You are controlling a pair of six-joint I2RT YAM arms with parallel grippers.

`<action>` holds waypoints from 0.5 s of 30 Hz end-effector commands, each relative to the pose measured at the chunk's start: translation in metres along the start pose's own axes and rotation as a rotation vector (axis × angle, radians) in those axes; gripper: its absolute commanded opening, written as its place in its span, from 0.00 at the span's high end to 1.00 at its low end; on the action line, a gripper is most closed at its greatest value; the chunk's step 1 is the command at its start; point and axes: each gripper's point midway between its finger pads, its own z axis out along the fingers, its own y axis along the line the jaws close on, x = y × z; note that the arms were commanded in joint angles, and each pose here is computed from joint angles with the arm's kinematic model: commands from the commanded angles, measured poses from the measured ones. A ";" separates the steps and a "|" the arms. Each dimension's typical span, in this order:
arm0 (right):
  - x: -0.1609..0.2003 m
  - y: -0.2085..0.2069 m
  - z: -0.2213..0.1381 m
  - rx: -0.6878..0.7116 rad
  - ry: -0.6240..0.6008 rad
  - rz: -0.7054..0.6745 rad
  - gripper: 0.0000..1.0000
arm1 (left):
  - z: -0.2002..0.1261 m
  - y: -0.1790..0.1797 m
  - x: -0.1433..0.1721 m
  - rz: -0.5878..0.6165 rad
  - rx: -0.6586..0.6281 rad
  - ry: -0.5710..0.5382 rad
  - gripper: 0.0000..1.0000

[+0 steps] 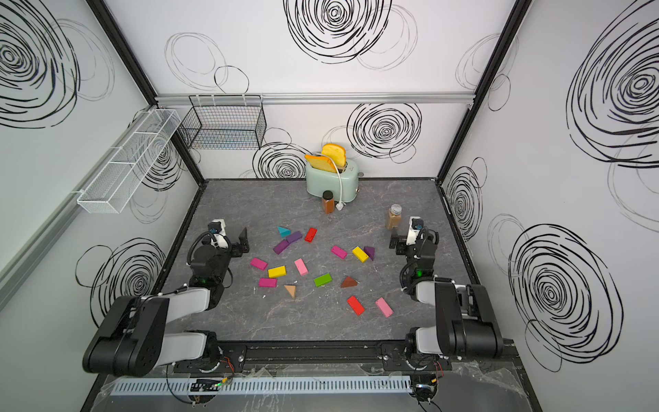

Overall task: Assemble a piece of candy with building blocks
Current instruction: Adjust the building block at the center of the board.

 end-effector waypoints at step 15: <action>-0.002 0.232 -0.020 -0.734 0.577 -0.112 0.01 | -0.059 -0.088 0.044 -0.367 0.276 0.740 0.02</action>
